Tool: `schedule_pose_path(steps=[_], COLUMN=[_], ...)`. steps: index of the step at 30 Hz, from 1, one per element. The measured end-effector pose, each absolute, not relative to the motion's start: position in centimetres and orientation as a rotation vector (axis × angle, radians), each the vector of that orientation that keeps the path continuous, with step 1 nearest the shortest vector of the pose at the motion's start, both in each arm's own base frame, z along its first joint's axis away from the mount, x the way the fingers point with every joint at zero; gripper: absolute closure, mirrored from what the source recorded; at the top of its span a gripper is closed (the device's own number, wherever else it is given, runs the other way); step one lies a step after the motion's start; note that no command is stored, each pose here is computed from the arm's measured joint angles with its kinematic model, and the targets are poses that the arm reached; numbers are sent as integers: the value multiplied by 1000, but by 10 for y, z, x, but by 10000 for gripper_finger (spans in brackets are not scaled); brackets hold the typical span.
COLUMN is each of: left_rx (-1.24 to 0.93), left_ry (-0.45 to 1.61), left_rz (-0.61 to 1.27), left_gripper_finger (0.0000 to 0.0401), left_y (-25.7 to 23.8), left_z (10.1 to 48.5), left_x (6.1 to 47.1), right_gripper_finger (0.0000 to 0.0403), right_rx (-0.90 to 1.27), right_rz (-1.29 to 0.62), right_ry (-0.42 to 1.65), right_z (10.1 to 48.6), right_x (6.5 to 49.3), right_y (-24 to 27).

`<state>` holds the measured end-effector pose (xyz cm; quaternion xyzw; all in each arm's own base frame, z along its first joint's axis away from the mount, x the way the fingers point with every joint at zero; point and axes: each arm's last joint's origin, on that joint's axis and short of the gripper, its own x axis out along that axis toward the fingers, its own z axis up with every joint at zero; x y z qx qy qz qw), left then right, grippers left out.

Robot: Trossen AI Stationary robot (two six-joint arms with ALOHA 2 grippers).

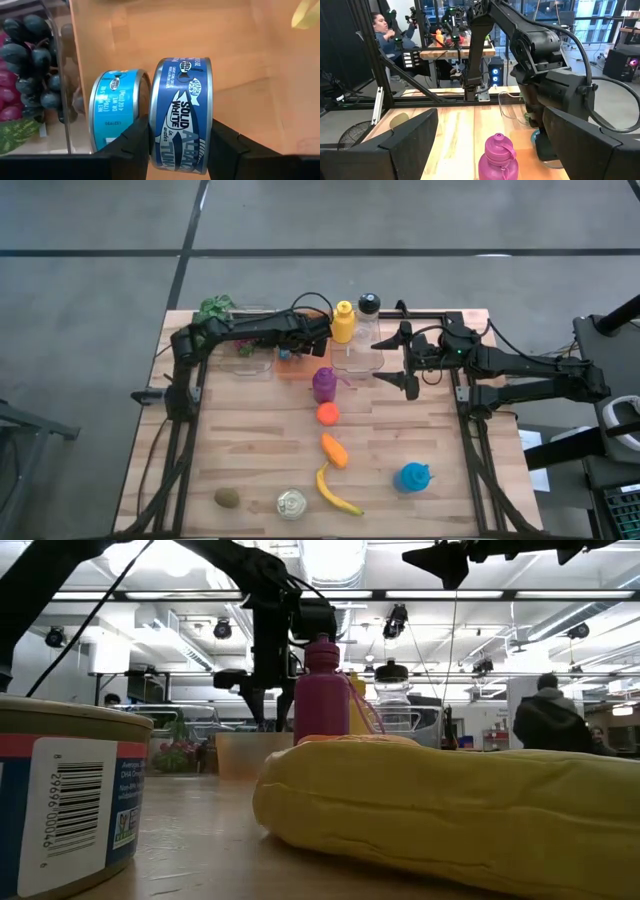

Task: Pick & Place Food Item
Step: Put the blue tuna can into the orange bin

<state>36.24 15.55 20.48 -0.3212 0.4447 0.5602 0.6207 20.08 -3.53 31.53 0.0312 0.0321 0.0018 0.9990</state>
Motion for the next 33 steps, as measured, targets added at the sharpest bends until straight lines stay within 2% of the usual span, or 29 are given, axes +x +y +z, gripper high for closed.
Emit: schedule_pose_path(steps=[11,18,25,33], left_rx=[-750,-770,-790,-796], left_ry=[1031,1030,1041,1034], left_rz=[1289,1276,1261,1248], left_gripper_finger=[259,246,253,214], left_y=[159,160,159,159], left_z=[199,198,188,187], left_x=[364,364,362,363], right_gripper_finger=[44,44,44,44], right_rx=[62,62,62,62], right_rz=[4,3,3,4], right_ry=[64,64,64,64], right_z=[315,315,315,315], right_x=[201,201,201,201], right_y=[-35,-35,-35,-35])
